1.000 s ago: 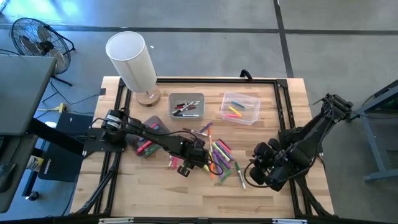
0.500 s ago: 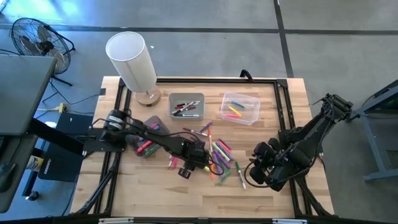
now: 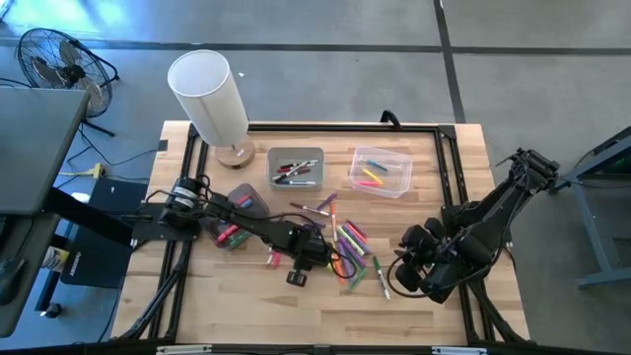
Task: Pick & Place Markers
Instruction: Put the yellow highlighter pen into the black bin
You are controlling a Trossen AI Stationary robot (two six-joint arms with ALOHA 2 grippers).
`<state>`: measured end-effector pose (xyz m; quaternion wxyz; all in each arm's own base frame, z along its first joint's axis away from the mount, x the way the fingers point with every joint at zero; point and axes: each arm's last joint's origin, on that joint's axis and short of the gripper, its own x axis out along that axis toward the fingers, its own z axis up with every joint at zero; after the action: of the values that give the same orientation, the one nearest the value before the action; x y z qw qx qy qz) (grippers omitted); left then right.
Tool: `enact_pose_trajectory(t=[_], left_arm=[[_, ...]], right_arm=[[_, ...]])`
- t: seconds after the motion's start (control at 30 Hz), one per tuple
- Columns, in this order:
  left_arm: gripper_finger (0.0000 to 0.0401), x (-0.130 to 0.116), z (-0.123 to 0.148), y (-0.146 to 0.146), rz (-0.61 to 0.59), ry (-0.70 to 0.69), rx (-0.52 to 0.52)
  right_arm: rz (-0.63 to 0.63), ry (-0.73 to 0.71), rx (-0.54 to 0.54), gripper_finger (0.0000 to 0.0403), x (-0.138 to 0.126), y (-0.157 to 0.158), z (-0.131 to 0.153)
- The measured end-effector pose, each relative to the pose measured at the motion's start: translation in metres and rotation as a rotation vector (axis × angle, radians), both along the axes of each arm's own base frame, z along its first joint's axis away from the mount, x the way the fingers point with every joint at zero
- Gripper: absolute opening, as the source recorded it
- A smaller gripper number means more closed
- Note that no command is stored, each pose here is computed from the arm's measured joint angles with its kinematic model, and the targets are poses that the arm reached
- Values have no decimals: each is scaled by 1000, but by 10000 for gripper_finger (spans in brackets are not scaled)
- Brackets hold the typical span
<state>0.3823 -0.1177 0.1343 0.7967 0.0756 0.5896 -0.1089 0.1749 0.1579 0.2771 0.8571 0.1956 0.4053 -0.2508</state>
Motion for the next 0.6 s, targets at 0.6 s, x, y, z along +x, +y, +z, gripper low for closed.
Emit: enact_pose_trajectory(t=[0.6], left_arm=[[56,-37,92,9,111,-69,-116]], right_arm=[[-5,-15,-16,94,0,-1,0]])
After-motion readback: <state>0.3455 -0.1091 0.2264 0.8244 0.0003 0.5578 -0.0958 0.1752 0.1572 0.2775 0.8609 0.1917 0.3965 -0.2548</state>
